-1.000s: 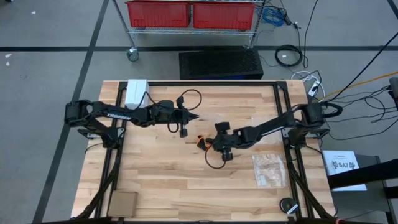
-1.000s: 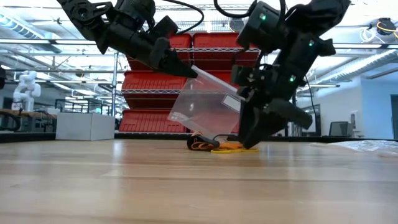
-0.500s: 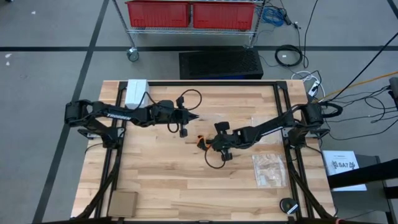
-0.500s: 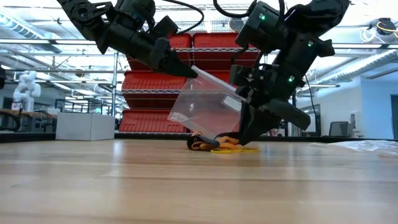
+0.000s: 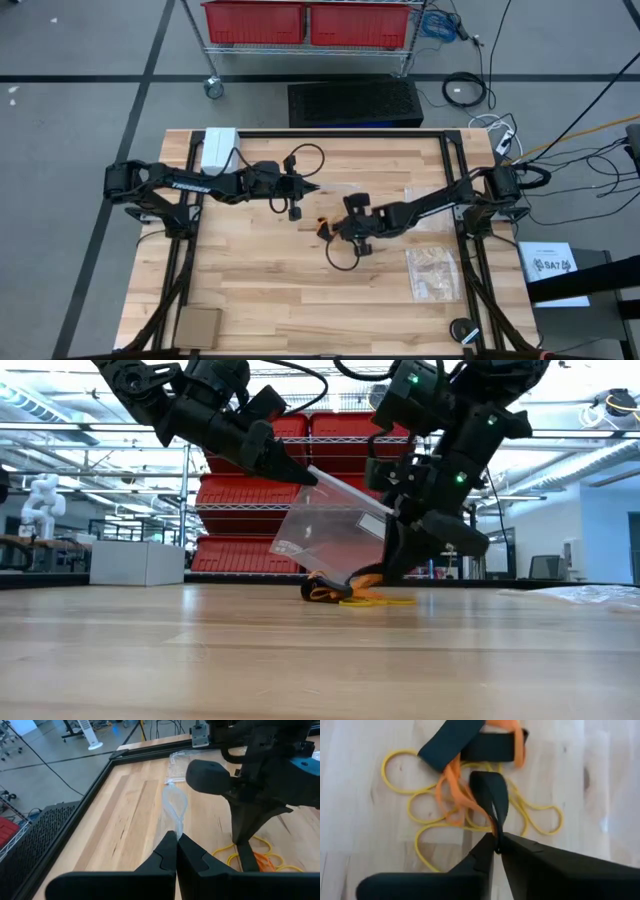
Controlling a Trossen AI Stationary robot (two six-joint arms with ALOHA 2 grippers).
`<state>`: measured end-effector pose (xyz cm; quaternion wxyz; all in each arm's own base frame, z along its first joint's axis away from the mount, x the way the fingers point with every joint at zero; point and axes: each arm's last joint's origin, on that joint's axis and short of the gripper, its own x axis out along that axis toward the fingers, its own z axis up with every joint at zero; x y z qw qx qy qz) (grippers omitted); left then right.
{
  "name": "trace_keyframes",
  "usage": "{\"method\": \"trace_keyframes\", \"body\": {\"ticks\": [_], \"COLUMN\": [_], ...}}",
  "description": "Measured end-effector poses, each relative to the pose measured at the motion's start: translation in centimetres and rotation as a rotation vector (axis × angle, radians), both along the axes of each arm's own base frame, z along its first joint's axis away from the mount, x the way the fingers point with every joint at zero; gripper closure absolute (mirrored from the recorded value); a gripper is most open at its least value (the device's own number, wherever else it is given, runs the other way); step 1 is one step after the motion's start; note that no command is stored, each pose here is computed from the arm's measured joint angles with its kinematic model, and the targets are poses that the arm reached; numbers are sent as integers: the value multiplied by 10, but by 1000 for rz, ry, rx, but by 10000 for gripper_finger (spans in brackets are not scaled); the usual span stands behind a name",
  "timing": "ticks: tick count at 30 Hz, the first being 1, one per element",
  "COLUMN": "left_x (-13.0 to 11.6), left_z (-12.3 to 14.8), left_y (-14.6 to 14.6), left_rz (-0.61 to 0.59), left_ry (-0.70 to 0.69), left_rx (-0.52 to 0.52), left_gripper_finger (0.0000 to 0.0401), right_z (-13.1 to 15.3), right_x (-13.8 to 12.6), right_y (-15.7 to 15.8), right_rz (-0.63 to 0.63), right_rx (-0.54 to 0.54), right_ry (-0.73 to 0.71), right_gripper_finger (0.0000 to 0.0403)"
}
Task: Sort rubber bands
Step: Put the black rubber band into the top left transparent zip bag
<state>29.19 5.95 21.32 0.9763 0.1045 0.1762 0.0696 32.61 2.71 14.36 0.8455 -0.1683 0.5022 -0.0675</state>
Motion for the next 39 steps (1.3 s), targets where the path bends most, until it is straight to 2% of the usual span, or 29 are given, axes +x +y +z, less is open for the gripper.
{"method": "trace_keyframes", "body": {"ticks": [10,20,29,39], "left_x": [0,-1,-1,-1], "left_z": [-1,-2,-2,-2], "left_y": [0,0,0,0], "left_rz": [0,0,0,0], "left_ry": [10,18,21,22], "left_rx": [-2,-4,-4,-5], "left_gripper_finger": [401,401,401,401], "right_z": [3,2,16,7], "right_x": [2,-1,-6,-1], "right_y": [0,0,-1,-24], "right_rz": [-4,-5,-45,-97], "right_rx": [7,4,36,119], "right_ry": [-4,34,2,9], "right_gripper_finger": [297,301,268,263]}}
